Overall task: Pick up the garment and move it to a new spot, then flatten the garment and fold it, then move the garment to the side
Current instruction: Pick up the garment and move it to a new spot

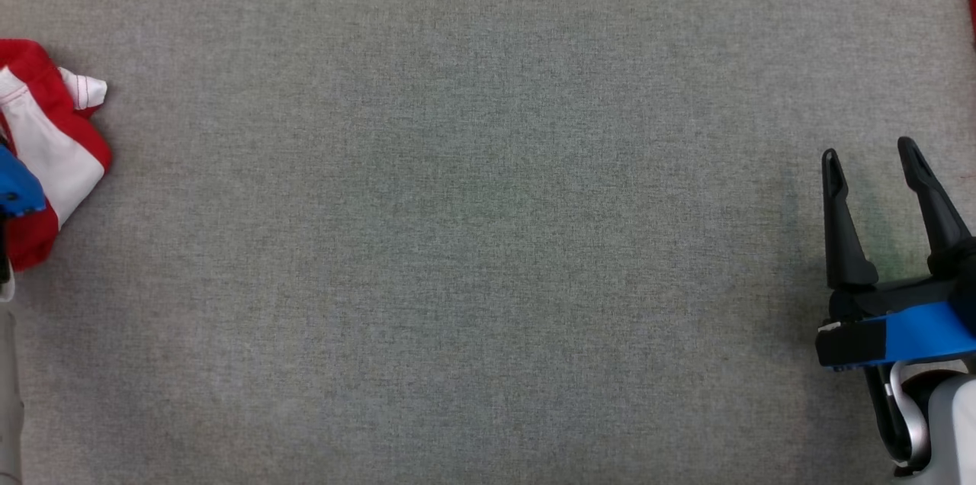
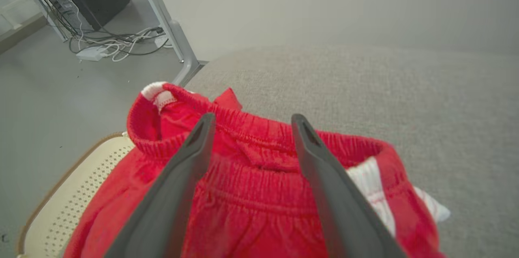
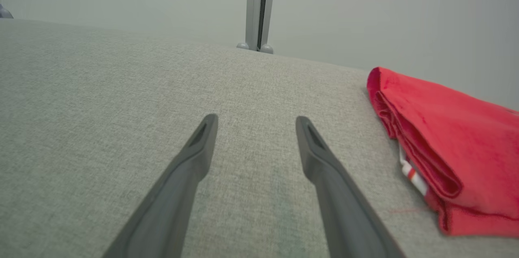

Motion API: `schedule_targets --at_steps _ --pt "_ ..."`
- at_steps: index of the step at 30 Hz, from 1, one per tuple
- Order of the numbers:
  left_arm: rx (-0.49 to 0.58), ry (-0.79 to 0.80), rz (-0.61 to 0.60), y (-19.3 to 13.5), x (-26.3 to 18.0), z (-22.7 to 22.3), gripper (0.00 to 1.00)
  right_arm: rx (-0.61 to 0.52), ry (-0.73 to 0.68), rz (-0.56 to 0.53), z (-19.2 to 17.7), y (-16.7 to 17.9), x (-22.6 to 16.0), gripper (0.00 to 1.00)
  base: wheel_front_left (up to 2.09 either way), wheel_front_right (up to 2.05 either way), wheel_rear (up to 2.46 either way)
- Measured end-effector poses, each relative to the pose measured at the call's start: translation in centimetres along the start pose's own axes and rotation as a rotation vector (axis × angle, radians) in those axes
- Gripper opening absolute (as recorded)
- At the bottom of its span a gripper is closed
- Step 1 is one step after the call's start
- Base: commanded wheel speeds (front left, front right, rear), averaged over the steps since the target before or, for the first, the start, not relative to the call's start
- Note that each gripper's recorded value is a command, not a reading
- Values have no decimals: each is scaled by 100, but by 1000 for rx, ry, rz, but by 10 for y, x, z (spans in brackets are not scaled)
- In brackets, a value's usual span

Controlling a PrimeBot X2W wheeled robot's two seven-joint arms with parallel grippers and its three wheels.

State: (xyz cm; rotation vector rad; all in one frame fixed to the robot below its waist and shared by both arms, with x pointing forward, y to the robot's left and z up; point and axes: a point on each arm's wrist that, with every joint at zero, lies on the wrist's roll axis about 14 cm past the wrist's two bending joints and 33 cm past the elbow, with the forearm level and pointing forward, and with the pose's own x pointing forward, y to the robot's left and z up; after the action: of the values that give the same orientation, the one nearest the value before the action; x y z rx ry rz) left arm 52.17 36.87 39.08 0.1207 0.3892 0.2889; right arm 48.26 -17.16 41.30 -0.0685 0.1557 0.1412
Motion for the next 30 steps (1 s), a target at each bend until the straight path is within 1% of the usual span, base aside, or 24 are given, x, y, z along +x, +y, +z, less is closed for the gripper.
schedule_targets --at_steps 4,7,9,11,12,13,15,17,21,24,30 --pt "-27 138 -8 0 1 -28 100 -3 -3 3 1 1 2 100 0 0 0" --pt "-55 294 -7 0 -4 -56 100 -5 -4 7 2 2 3 100 0 0 0" --pt "-55 348 -10 0 -3 -60 100 -7 -5 10 2 3 4 100 0 0 0" --pt "-68 381 -11 -1 -3 -62 43 -8 -3 10 3 3 4 100 0 0 0" --pt "-71 393 -14 -2 -3 -63 36 -9 -3 11 3 3 4 100 0 0 0" --pt "-67 395 -23 -5 -2 -62 0 -9 -5 12 4 3 4 100 0 0 0" --pt "-64 383 -39 -10 -2 -59 0 -8 -9 13 6 4 4 100 0 0 0" --pt "-60 338 -50 -12 -1 -51 0 -6 -12 12 8 4 2 100 0 0 0" --pt "-40 185 -79 -16 2 -14 0 13 -38 -2 17 2 -4 100 0 0 0" --pt "-25 19 -99 -18 5 33 0 25 -58 -14 25 0 -11 100 0 0 0" --pt "15 -307 -204 -55 -7 139 0 58 -96 -40 37 -3 -29 100 0 0 0"
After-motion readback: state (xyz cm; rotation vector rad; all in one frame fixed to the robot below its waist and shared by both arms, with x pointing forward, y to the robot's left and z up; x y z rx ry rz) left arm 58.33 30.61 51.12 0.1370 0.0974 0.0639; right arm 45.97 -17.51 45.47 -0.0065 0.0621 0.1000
